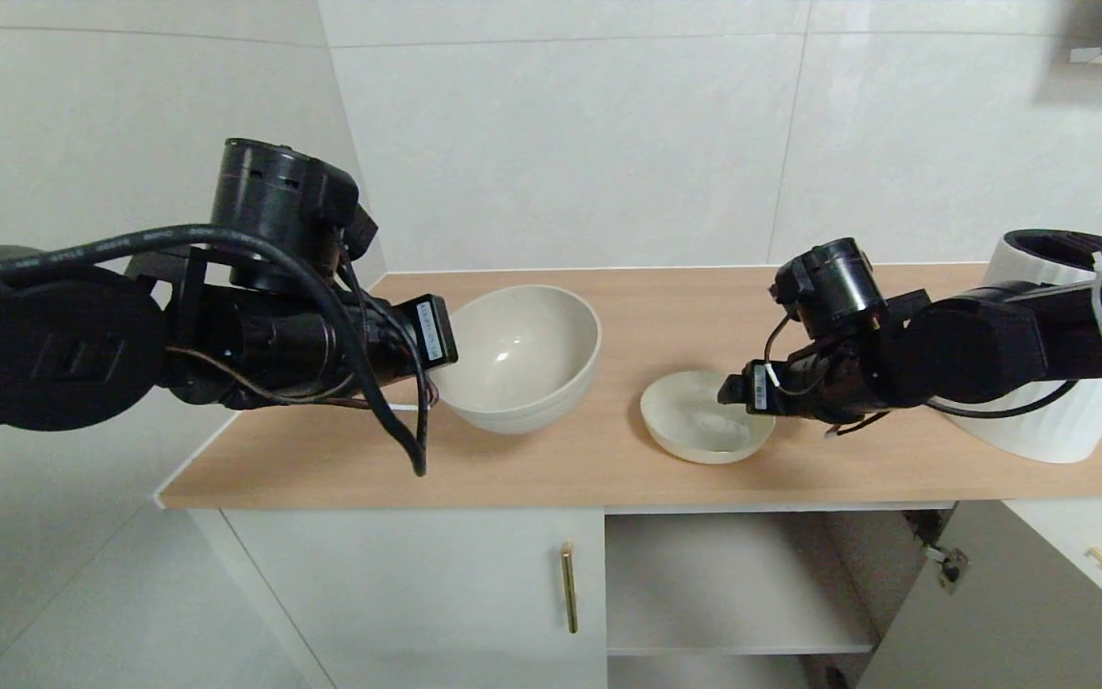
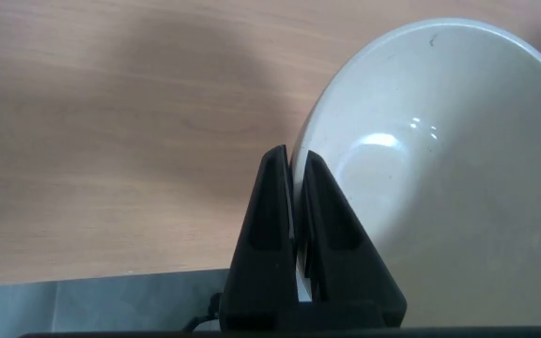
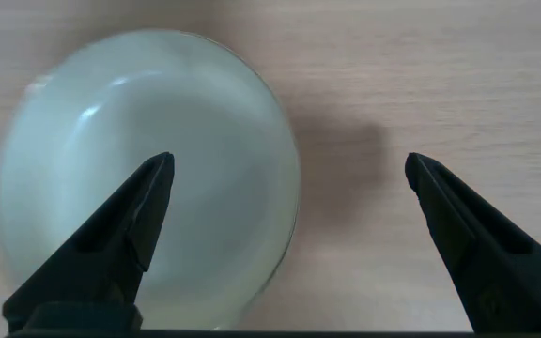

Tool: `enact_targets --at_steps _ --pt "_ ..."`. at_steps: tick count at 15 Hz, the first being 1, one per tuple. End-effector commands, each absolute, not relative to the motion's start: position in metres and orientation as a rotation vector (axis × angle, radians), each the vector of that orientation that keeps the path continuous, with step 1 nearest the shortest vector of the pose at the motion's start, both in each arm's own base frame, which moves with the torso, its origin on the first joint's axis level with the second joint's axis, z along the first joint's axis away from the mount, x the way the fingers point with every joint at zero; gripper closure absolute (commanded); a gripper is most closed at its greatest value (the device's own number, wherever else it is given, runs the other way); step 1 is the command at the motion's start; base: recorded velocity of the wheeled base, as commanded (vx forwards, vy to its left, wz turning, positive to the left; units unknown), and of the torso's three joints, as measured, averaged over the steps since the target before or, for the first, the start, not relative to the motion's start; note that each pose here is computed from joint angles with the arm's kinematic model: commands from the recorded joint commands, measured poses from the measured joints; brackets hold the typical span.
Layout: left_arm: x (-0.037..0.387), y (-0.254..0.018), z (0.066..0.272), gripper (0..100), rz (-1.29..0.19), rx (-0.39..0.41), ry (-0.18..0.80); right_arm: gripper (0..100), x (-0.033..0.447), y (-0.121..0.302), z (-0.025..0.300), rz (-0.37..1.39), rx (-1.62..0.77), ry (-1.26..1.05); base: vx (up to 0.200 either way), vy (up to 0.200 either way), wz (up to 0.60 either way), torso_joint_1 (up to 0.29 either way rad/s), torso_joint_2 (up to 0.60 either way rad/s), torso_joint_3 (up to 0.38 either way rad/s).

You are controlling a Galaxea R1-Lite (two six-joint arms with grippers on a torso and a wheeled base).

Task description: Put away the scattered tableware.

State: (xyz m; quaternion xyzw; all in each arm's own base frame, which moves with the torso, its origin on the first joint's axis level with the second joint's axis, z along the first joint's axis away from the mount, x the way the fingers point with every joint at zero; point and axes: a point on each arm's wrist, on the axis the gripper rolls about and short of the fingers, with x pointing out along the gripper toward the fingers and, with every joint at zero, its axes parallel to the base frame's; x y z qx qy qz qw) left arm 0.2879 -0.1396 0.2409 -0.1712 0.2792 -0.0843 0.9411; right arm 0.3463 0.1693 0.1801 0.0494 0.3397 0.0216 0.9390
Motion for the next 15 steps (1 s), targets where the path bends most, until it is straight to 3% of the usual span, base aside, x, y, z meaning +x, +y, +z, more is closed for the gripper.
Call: enact_targets --at_steps 1,2,3,10,12,15 --pt "0.285 -0.138 0.245 100 -0.176 -0.354 0.557 0 0.353 0.173 0.167 0.036 0.092 0.722 0.0 0.0 0.0 0.0 0.0 0.0" --pt "0.285 -0.138 0.245 100 -0.176 -0.354 0.557 0 0.355 0.174 0.165 0.031 0.102 0.724 0.0 0.0 0.0 0.0 0.0 0.0" --pt "0.285 -0.138 0.245 100 -0.176 -0.354 0.556 100 0.356 0.174 0.164 0.03 0.106 0.727 0.0 0.0 0.0 0.0 0.0 0.0" --pt "0.284 -0.137 0.248 100 -0.171 -0.364 0.537 100 0.345 0.169 0.189 0.054 0.171 0.686 0.0 0.0 0.0 0.0 0.0 0.0" --pt "0.284 -0.134 0.241 100 -0.112 -0.353 0.514 100 0.312 0.155 0.223 0.167 0.234 0.694 0.0 0.0 0.0 0.0 0.0 0.0" --pt "0.266 -0.125 0.234 100 -0.09 -0.319 0.479 100 0.256 0.131 0.247 0.299 0.242 0.749 0.0 0.0 0.0 0.0 0.0 0.0"
